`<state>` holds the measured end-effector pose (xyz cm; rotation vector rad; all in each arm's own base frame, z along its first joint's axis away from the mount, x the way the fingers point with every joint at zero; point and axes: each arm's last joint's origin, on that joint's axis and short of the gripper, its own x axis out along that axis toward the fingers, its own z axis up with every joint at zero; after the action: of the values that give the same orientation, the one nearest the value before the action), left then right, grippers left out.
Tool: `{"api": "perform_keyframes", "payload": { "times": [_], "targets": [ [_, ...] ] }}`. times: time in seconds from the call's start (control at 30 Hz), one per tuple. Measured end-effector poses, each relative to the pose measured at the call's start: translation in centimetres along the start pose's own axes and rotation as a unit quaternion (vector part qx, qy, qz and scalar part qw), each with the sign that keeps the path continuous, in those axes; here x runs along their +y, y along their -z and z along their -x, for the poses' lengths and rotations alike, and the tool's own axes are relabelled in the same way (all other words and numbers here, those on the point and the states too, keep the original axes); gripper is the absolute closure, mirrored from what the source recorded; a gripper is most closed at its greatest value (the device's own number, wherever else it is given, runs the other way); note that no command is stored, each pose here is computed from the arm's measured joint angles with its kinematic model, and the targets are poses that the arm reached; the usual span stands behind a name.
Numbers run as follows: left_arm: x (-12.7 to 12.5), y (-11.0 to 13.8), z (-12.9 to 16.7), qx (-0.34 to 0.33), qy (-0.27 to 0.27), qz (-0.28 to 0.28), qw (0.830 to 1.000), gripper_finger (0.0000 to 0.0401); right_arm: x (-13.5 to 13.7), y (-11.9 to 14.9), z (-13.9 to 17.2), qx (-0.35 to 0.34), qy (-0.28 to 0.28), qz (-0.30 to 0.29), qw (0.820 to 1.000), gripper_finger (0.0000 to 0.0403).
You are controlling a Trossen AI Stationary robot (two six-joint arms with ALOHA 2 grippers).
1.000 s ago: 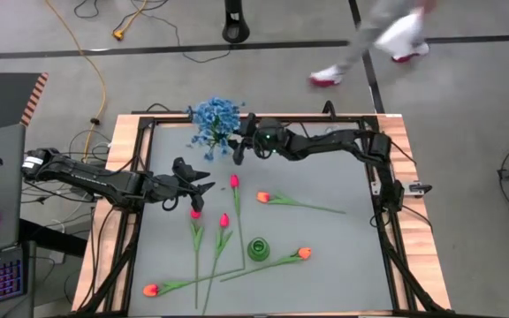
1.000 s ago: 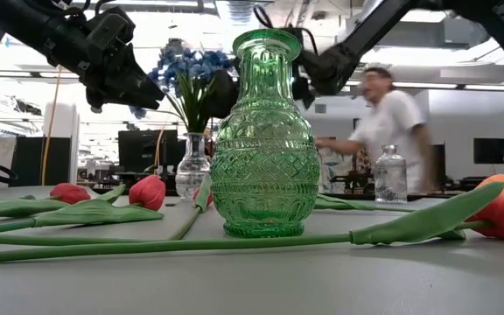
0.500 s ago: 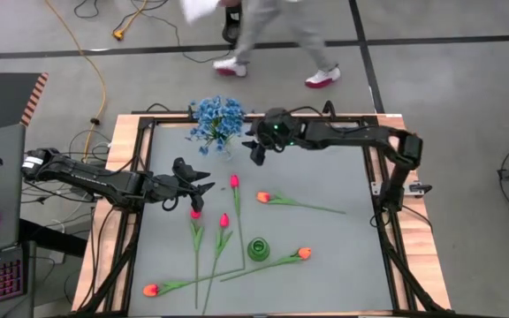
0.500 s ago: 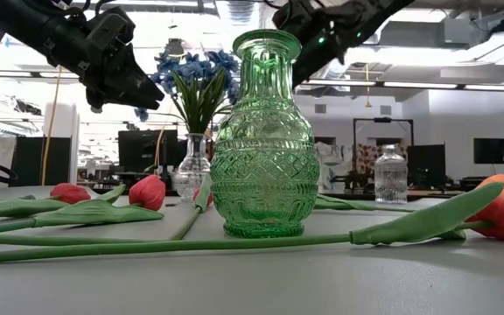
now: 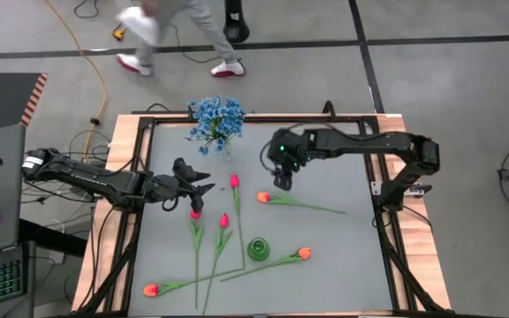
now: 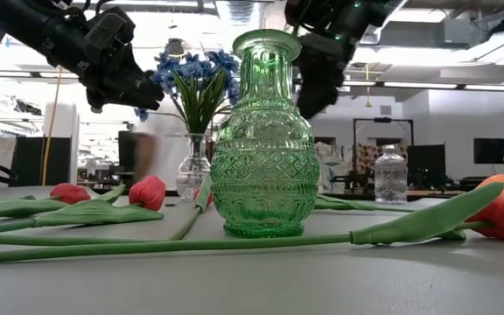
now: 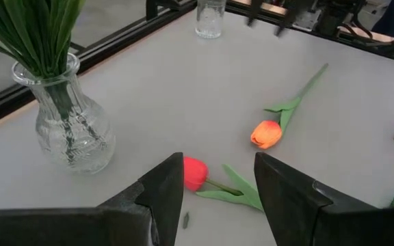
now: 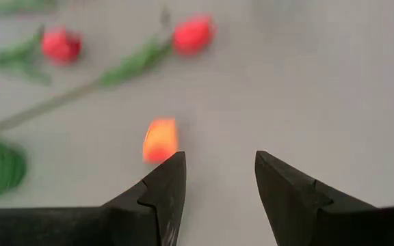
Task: Sort flowers into vase by color
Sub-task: Put the top right orange tulip into the top right transparent vase
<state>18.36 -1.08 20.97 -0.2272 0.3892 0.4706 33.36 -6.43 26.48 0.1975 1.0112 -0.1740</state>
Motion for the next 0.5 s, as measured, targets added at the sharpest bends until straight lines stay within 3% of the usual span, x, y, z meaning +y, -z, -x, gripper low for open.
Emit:
{"api": "perform_keyframes", "payload": {
  "times": [0.17,0.5],
  "targets": [
    [0.0,0.0,0.0,0.0,0.0,0.0,1.0,0.0234,2.4,1.7,-1.4,0.088,-0.006,-0.008,0.996,0.0202],
    [-0.1,0.0,0.0,0.006,0.012,-0.002,1.0,0.0234,5.6,3.8,-5.7,0.19,-0.003,0.023,0.981,0.0202]
  ]
}}
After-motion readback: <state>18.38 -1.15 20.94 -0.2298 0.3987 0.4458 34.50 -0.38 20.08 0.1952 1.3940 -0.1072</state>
